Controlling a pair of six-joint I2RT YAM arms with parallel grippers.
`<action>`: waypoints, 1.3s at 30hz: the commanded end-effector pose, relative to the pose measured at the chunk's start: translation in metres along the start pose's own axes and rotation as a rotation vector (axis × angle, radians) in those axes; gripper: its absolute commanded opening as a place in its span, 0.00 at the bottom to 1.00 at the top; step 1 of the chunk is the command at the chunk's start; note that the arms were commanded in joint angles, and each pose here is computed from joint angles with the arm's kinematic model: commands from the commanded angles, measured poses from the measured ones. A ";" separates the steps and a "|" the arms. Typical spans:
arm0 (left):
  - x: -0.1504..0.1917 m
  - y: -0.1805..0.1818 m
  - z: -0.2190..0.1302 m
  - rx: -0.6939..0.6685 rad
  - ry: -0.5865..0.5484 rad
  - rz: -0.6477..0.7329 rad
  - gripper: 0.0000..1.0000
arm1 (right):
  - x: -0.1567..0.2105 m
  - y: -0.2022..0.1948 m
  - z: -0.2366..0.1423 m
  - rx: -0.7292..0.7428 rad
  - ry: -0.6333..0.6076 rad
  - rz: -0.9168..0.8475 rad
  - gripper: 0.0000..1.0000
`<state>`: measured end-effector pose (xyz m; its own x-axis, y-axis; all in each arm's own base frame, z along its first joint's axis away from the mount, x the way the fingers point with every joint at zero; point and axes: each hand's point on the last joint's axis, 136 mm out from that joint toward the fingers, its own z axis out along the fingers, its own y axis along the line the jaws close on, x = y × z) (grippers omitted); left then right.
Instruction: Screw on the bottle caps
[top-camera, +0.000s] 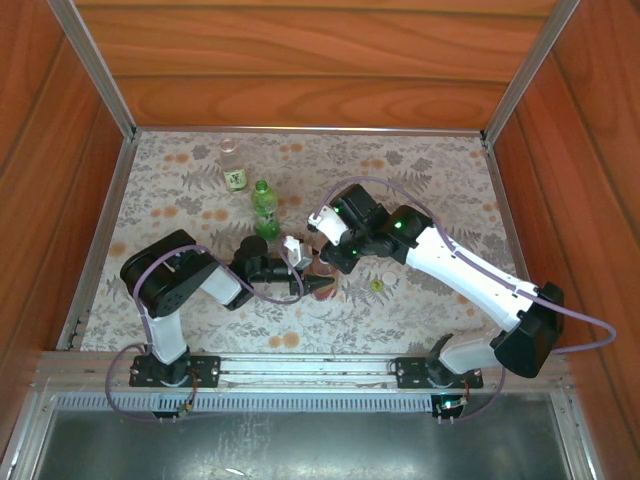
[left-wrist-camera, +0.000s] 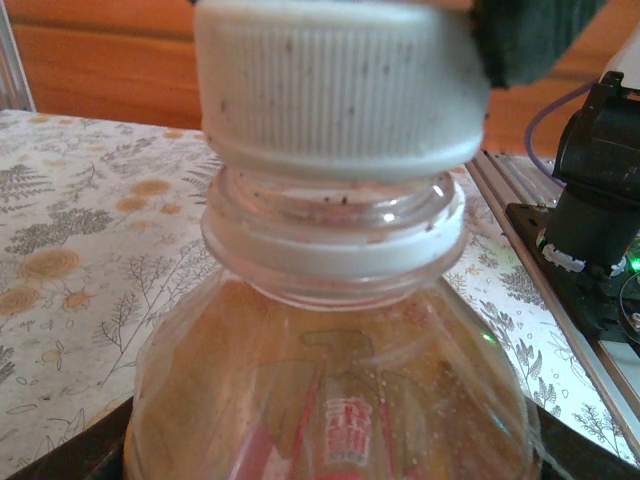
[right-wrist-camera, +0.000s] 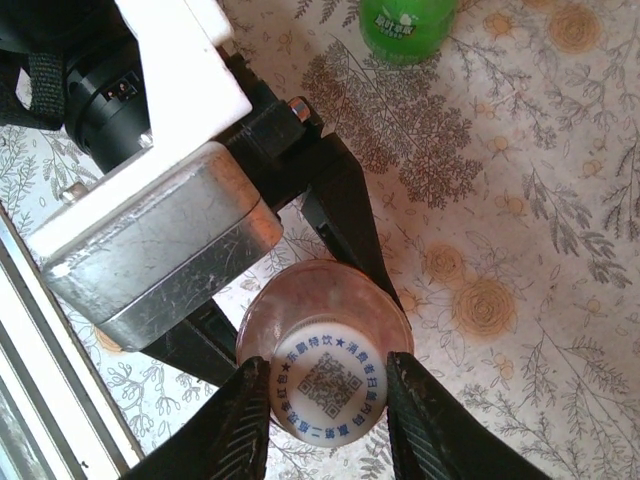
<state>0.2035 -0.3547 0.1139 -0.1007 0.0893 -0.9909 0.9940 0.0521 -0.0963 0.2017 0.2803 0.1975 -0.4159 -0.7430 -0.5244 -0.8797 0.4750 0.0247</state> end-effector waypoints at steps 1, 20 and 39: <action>0.023 0.001 -0.001 0.007 0.068 -0.107 0.60 | 0.029 0.005 0.006 -0.022 0.119 0.023 0.37; 0.022 0.000 -0.001 0.012 0.067 -0.105 0.60 | 0.021 0.003 0.006 -0.015 0.112 0.031 0.30; 0.022 -0.002 -0.001 0.019 0.067 -0.103 0.60 | 0.015 -0.010 -0.004 0.047 0.097 0.069 0.31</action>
<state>0.2040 -0.3555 0.1144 -0.1199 0.0886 -0.9888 0.9919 0.0519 -0.1156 0.1965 0.2660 0.1815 -0.4813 -0.7698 -0.4193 -0.8557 0.5163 0.0344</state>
